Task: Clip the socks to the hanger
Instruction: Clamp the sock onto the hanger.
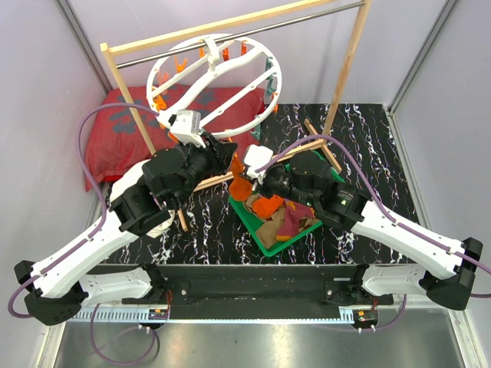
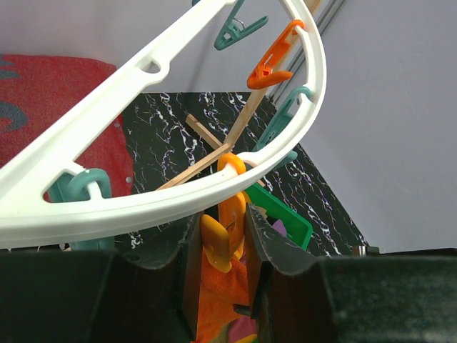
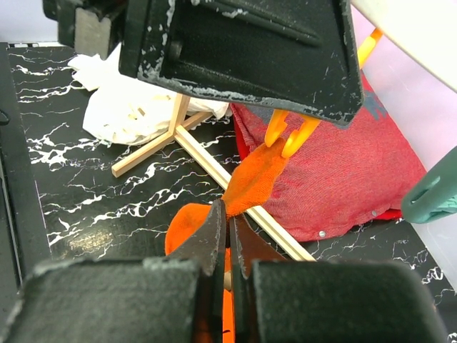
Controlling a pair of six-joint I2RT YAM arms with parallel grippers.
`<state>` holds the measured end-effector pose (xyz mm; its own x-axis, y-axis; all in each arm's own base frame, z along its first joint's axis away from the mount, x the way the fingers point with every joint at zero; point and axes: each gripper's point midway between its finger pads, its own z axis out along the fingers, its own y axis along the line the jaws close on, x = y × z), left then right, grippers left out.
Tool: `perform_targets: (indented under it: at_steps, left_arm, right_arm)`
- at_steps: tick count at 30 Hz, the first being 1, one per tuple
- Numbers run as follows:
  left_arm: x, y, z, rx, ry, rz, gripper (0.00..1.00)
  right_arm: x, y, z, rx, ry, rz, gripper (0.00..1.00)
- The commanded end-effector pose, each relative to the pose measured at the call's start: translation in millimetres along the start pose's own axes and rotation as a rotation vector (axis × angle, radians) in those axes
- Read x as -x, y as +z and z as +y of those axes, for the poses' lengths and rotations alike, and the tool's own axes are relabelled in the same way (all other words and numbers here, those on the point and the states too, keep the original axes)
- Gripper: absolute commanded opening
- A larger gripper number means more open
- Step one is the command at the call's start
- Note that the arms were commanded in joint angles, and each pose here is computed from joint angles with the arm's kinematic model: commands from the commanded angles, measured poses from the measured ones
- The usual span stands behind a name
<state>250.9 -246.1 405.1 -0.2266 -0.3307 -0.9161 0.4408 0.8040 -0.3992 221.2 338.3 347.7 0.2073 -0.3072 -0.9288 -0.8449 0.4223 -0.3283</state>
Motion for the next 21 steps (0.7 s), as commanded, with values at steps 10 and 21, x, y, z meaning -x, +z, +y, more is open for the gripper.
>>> perform_targets:
  at_steps: [10, 21]
  left_arm:
    - [5, 0, -5, -0.016, -0.004, -0.008, 0.0]
    - [16, -1, -5, -0.008, -0.03, -0.045, 0.0]
  right_arm:
    - [26, -7, -18, -0.073, -0.062, -0.047, 0.0]
    - [16, -5, -11, -0.036, -0.058, -0.017, 0.0]
